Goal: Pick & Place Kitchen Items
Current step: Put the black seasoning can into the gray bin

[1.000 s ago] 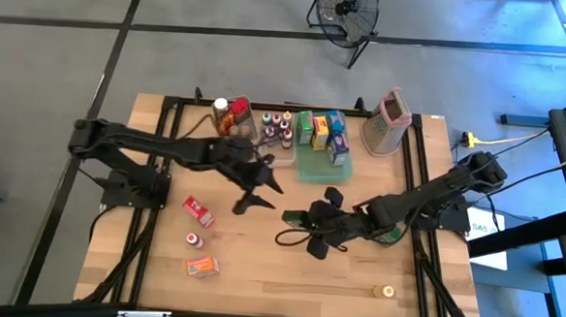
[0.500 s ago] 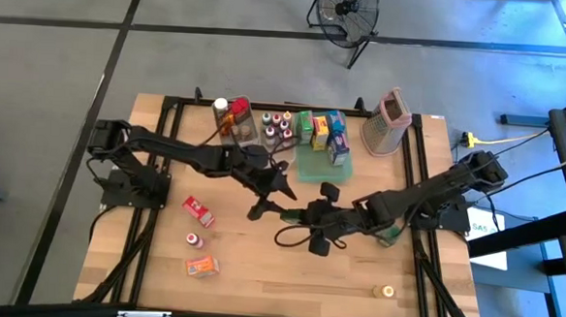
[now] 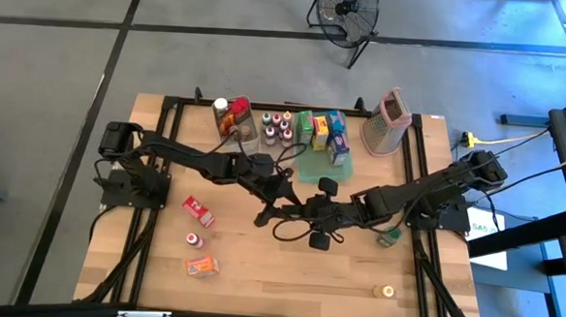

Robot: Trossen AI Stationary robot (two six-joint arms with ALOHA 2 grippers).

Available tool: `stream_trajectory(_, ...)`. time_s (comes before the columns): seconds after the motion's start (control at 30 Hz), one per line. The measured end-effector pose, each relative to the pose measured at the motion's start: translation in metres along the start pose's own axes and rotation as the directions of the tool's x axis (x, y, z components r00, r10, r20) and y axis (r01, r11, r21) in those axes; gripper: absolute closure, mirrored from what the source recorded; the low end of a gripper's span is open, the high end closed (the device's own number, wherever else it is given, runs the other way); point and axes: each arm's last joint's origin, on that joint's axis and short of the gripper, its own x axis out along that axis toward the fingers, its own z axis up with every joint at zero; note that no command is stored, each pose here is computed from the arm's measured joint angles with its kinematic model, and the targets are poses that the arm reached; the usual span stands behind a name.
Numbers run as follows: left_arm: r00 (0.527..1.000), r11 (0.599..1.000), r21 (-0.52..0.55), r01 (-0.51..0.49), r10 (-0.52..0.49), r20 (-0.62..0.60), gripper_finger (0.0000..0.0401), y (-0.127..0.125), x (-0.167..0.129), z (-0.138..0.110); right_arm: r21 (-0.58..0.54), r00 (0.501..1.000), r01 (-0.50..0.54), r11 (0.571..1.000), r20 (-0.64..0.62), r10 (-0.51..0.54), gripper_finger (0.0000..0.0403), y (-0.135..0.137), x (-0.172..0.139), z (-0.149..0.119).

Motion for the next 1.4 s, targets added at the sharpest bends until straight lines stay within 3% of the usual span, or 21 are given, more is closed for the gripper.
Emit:
stream_trajectory(0.43, 0.989, 0.989, -0.029, -0.146, 0.147, 0.026, 0.0185, 0.001, 0.004, 0.0, -0.021, 1.0, -0.019, 1.0, -0.025, 0.018, 0.0272, -0.001, 0.0, -0.001)
stream_trajectory(0.9, 0.985, 0.985, 0.011, -0.17, 0.17, 0.007, 0.0277, 0.003, 0.004, -0.002, -0.009, 0.998, -0.047, 0.999, -0.047, 0.046, 0.0272, -0.011, 0.005, 0.0)
stream_trajectory(1.17, 0.987, 0.987, -0.008, -0.162, 0.162, 0.013, 0.0284, 0.003, 0.004, -0.002, -0.003, 0.997, -0.061, 0.998, -0.057, 0.06, 0.0196, -0.011, 0.004, 0.0)
stream_trajectory(1.4, 0.986, 0.986, -0.008, -0.166, 0.166, 0.018, 0.0283, 0.003, 0.003, 0.0, 0.04, 0.986, -0.02, 0.999, -0.166, 0.026, 0.0151, -0.016, -0.02, -0.006)
